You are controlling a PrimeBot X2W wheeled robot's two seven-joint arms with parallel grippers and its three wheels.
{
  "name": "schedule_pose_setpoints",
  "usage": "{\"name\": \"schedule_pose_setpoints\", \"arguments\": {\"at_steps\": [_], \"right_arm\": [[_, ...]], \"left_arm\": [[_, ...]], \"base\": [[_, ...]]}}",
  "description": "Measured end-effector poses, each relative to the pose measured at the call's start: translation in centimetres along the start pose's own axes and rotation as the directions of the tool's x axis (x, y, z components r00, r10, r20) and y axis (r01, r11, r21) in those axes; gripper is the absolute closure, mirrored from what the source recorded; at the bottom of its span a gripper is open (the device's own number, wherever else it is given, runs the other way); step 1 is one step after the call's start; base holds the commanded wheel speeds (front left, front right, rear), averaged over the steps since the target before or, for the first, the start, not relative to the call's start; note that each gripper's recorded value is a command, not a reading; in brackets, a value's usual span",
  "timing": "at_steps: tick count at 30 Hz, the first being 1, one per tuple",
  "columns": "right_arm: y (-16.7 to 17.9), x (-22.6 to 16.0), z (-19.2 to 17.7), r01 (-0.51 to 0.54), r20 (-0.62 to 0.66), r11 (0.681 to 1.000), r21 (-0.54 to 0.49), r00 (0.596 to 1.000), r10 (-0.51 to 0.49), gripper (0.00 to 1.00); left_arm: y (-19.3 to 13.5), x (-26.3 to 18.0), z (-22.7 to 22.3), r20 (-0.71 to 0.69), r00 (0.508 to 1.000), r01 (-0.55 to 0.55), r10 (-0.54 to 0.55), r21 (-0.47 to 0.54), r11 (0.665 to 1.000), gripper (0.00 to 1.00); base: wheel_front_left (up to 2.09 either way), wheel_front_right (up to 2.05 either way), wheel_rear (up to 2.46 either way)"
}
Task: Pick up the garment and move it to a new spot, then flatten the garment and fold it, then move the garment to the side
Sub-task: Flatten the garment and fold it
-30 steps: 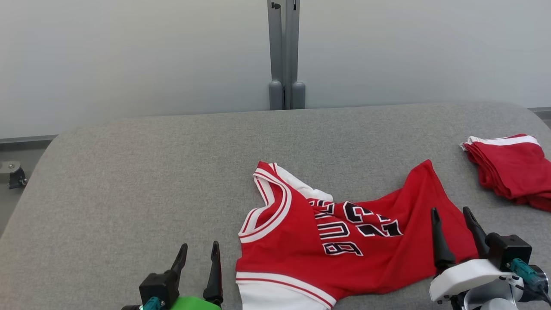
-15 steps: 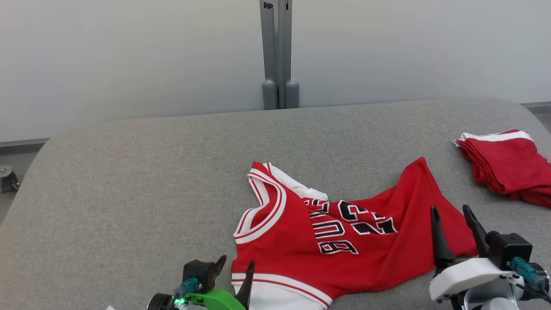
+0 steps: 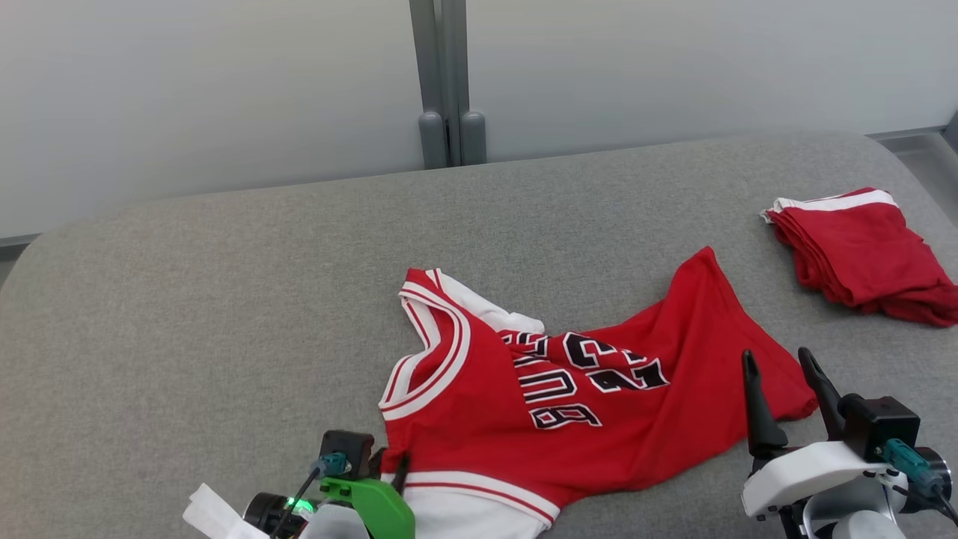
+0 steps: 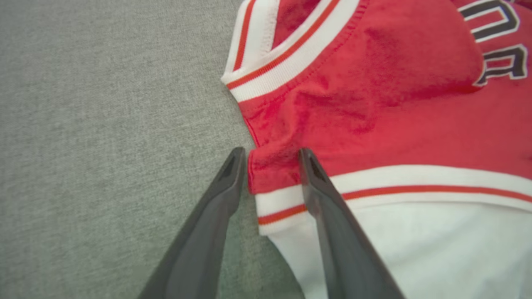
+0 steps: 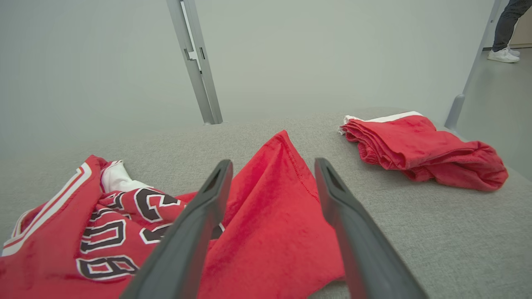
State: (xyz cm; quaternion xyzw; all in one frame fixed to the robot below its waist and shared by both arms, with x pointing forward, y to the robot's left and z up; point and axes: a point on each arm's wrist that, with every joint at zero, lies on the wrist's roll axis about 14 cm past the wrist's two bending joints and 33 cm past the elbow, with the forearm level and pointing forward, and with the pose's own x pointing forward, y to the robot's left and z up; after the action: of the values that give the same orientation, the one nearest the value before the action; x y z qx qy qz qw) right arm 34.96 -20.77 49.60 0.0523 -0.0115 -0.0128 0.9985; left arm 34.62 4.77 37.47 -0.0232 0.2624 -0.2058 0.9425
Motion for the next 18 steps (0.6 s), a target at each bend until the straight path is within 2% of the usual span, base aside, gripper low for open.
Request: {"name": "schedule_pose_setpoints", "arguments": {"at_steps": [3,11,18], "right_arm": [[-0.3,0.0,-0.1,0.009,-0.005,1.0,0.0,1.0,-0.009,0.0],[-0.7,0.6,-0.3,0.022,-0.011,1.0,-0.006,1.0,-0.022,0.0],[-0.9,1.6,-0.3,0.026,-0.011,1.0,-0.012,1.0,-0.026,0.0]], "left_arm": [[0.0,0.5,0.5,0.018,1.0,0.005,-0.005,0.004,1.0,1.0],[1.8,2.6,7.5,0.214,0.975,-0.058,0.056,0.001,0.998,1.0],[3.9,4.5,9.4,0.225,0.97,-0.097,0.098,-0.015,0.995,1.0]], "base": [[0.0,0.0,0.0],[0.0,0.0,0.0],[0.0,0.0,0.0]]}}
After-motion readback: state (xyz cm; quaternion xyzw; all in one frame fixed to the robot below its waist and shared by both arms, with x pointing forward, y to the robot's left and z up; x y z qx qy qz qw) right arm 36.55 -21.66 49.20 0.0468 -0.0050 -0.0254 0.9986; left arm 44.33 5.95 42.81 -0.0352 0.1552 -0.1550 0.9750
